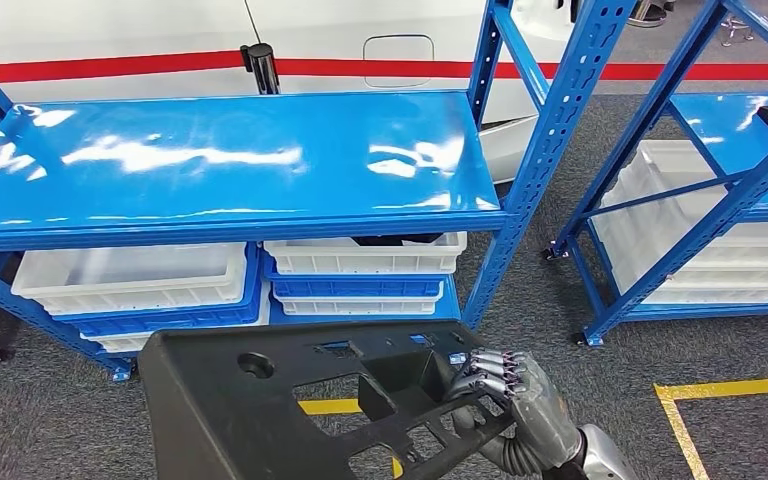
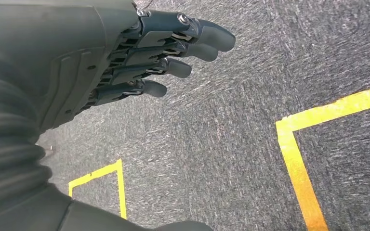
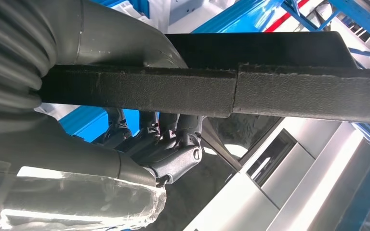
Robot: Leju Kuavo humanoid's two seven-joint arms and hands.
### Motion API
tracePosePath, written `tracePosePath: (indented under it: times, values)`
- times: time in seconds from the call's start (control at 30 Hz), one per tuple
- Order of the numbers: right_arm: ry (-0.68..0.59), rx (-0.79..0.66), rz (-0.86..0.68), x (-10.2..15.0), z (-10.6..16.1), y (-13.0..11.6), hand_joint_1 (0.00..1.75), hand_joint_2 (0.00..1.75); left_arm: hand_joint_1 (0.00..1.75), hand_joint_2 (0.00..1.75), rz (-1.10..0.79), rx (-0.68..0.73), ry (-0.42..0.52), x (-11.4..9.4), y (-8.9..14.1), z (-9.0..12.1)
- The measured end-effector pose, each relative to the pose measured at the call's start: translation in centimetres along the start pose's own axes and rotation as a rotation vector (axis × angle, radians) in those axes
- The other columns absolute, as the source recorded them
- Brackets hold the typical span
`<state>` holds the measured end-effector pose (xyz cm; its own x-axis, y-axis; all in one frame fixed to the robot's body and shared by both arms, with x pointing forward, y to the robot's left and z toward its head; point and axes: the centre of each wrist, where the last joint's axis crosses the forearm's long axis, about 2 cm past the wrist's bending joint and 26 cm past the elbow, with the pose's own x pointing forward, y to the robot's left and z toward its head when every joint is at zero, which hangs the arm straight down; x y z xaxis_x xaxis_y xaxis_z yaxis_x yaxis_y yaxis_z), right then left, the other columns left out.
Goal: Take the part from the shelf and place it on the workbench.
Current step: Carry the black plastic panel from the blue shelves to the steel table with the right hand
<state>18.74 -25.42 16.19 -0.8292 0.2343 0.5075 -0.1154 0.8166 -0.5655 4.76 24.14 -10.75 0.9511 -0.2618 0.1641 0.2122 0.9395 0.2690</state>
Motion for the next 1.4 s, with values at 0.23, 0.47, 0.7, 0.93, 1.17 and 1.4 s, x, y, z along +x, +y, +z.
tracePosePath:
  times: [0.23, 0.47, 0.7, 0.93, 1.17, 1.4]
  values:
    - [-0.007, -0.005, -0.015, -0.03, -0.37, 0.11, 1.75, 1.75, 0.00, 1.75, 0.048, 0.001, 0.026, -0.05, 0.02, -0.01]
    - [-0.007, -0.008, -0.028, -0.04, -0.42, 0.14, 1.75, 1.75, 0.00, 1.75, 0.088, 0.000, 0.040, -0.11, 0.04, -0.01]
    - [0.001, -0.005, -0.051, -0.02, -0.29, 0.24, 1.75, 1.75, 0.00, 1.75, 0.150, -0.011, 0.064, -0.17, 0.00, -0.01]
    - [0.018, 0.003, -0.074, -0.37, 0.03, 0.09, 1.75, 1.75, 0.00, 1.75, 0.173, -0.024, 0.086, -0.03, -0.34, 0.11]
    - [0.029, -0.004, -0.071, -0.60, 0.23, -0.13, 1.75, 1.75, 0.00, 1.75, 0.165, -0.023, 0.084, -0.02, -0.36, 0.12]
    - [0.036, -0.003, -0.075, -0.59, 0.38, -0.01, 1.75, 1.75, 0.00, 1.75, 0.159, -0.025, 0.085, -0.16, -0.30, 0.09]
